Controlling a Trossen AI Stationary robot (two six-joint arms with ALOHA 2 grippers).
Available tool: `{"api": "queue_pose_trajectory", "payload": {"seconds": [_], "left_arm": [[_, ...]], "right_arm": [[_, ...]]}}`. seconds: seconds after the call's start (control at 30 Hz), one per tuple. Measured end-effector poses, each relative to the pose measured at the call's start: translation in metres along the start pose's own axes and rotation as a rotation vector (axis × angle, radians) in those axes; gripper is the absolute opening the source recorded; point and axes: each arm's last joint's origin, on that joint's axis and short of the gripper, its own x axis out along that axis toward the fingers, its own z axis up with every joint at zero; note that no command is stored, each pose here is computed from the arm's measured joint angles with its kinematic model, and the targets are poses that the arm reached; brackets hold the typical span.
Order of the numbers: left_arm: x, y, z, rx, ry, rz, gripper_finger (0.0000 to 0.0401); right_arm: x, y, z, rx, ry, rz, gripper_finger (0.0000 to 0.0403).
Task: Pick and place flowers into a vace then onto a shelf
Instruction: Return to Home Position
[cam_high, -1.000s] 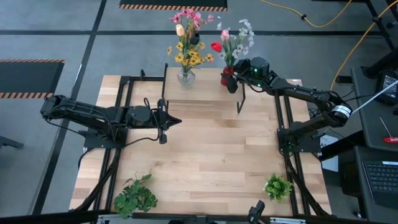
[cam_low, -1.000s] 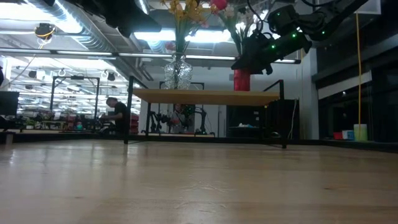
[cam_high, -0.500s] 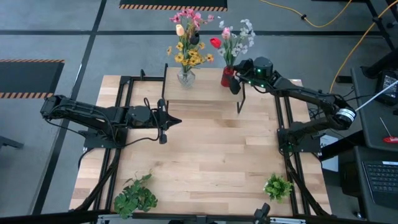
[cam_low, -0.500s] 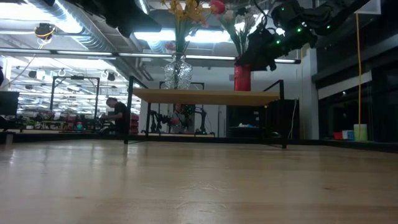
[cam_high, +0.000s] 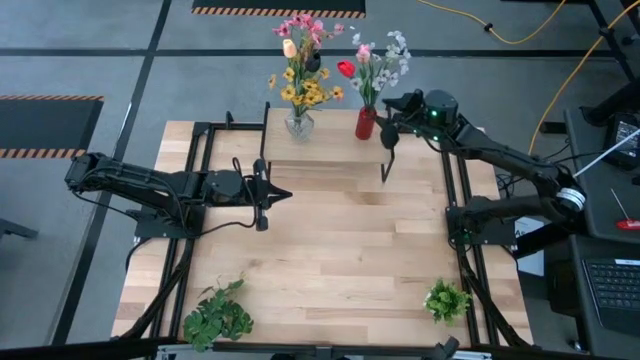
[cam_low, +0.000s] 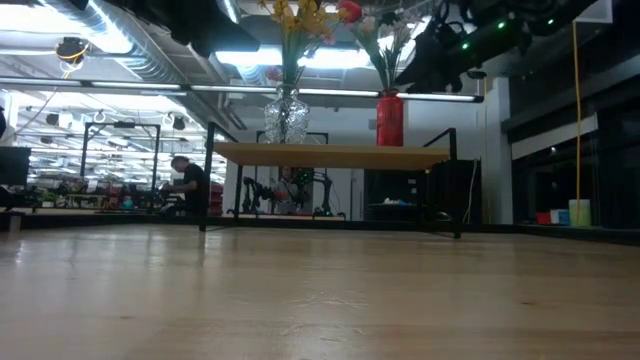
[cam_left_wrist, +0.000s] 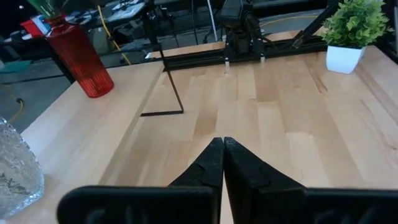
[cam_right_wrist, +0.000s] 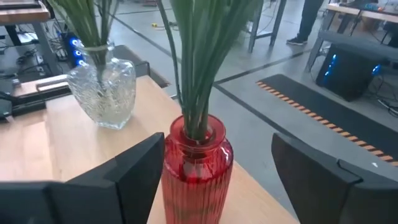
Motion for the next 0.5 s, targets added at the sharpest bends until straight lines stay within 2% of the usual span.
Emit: {"api": "queue_pose_trajectory", "payload": {"seconds": [0.17, 0.27, 0.37, 0.5], "left_arm": [[0.000, 0.001, 0.002, 0.042, -0.013, 0.033, 0.0003], [-0.004, 0.004, 0.006, 0.051, -0.043, 0.076, 0.0001], [-0.013, 0.009, 0.009, 0.091, -0.065, 0.083, 0.0002], [-0.026, 0.018, 0.011, 0.083, -0.091, 0.060, 0.0001]], "right_arm": [[-0.022, 0.001, 0.006, 0.001, 0.013, 0.001, 0.0293], [-0.037, 0.003, 0.005, -0.019, 0.052, -0.002, 0.0265], [-0.049, 0.009, 0.004, -0.028, 0.085, 0.021, 0.0205], [-0.062, 0.023, -0.003, -0.037, 0.114, 0.086, 0.0093]]}}
